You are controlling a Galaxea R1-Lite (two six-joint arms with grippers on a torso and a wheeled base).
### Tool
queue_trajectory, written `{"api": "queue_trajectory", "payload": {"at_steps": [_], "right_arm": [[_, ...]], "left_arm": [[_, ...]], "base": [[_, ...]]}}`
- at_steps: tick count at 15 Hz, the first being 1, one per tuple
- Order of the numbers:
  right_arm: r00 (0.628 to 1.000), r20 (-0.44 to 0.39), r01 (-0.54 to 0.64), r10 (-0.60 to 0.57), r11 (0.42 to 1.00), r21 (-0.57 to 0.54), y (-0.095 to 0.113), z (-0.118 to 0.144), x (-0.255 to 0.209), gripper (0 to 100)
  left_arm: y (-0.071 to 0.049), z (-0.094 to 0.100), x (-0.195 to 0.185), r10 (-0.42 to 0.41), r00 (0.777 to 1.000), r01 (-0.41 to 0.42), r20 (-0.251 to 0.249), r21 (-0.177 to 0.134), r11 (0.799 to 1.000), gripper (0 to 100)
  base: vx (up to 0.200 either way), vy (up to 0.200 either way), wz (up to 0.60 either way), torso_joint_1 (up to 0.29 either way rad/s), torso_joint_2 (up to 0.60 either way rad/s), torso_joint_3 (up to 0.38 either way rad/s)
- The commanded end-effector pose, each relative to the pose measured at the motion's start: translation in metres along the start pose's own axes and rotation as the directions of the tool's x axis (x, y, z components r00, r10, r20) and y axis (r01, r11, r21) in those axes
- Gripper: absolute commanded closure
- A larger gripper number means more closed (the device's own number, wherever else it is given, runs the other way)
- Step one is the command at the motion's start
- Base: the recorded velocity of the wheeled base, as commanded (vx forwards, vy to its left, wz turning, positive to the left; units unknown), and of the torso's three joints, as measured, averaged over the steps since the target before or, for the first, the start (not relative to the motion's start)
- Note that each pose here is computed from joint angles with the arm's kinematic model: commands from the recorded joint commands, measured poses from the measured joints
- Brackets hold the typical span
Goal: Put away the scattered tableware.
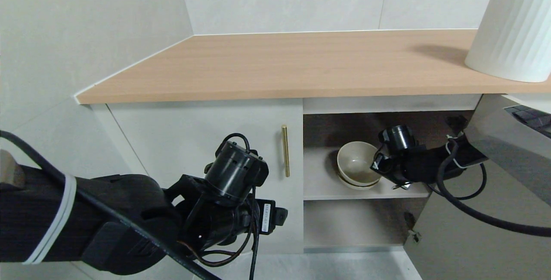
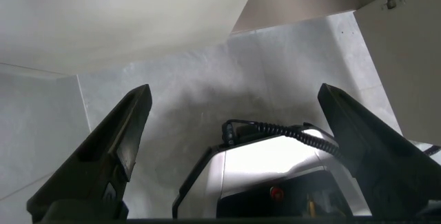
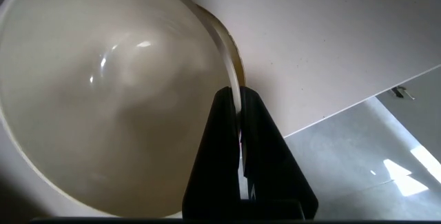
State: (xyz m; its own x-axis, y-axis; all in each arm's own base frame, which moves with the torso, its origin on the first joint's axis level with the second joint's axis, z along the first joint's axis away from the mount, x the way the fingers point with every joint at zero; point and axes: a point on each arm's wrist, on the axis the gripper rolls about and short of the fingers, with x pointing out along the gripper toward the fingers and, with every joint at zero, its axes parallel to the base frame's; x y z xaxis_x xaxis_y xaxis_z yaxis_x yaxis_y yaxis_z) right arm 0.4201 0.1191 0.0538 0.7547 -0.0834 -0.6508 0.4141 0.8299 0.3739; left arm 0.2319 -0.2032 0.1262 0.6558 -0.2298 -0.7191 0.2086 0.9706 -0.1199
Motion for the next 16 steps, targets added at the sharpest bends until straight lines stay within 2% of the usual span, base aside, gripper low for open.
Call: {"api": "queue_trajectory", "payload": {"at_steps": [1,2,9,11,14,16], "right_arm": [[1.0,-0.002,0.0,0.0,1.0,-0.002,0.0,-0.001,0.0,100],[1.0,-0.005,0.001,-0.001,1.0,-0.004,0.0,-0.002,0.0,0],[1.0,-0.009,-0.008,0.008,1.0,-0.006,0.0,0.0,-0.007,0],[0.999,-0.033,-0.011,0.009,0.999,-0.039,-0.004,-0.003,-0.024,0],[0.992,-0.098,-0.09,0.075,0.982,-0.165,-0.006,-0.014,-0.075,0],[0.964,-0.206,-0.228,0.166,0.918,-0.325,-0.019,-0.018,-0.135,0]], "left_arm": [[0.0,0.0,0.0,0.001,1.0,-0.001,-0.001,0.001,1.0,0],[0.0,0.0,0.0,0.001,1.0,-0.001,-0.001,0.001,1.0,0],[0.0,0.001,-0.001,-0.001,1.0,0.001,0.005,-0.003,1.0,0],[0.007,0.007,-0.006,0.007,1.0,-0.006,0.026,-0.023,1.0,0],[0.023,0.017,-0.023,0.023,0.997,-0.017,0.075,-0.07,0.997,0],[0.039,0.022,-0.052,0.029,0.991,-0.016,0.129,-0.101,0.995,0]], "base": [[0.0,0.0,0.0,0.0,0.0,0.0],[0.0,0.0,0.0,0.0,0.0,0.0],[0.0,0.0,0.0,0.0,0.0,0.0],[0.0,0.0,0.0,0.0,0.0,0.0],[0.0,0.0,0.0,0.0,0.0,0.0],[0.0,0.0,0.0,0.0,0.0,0.0]]}}
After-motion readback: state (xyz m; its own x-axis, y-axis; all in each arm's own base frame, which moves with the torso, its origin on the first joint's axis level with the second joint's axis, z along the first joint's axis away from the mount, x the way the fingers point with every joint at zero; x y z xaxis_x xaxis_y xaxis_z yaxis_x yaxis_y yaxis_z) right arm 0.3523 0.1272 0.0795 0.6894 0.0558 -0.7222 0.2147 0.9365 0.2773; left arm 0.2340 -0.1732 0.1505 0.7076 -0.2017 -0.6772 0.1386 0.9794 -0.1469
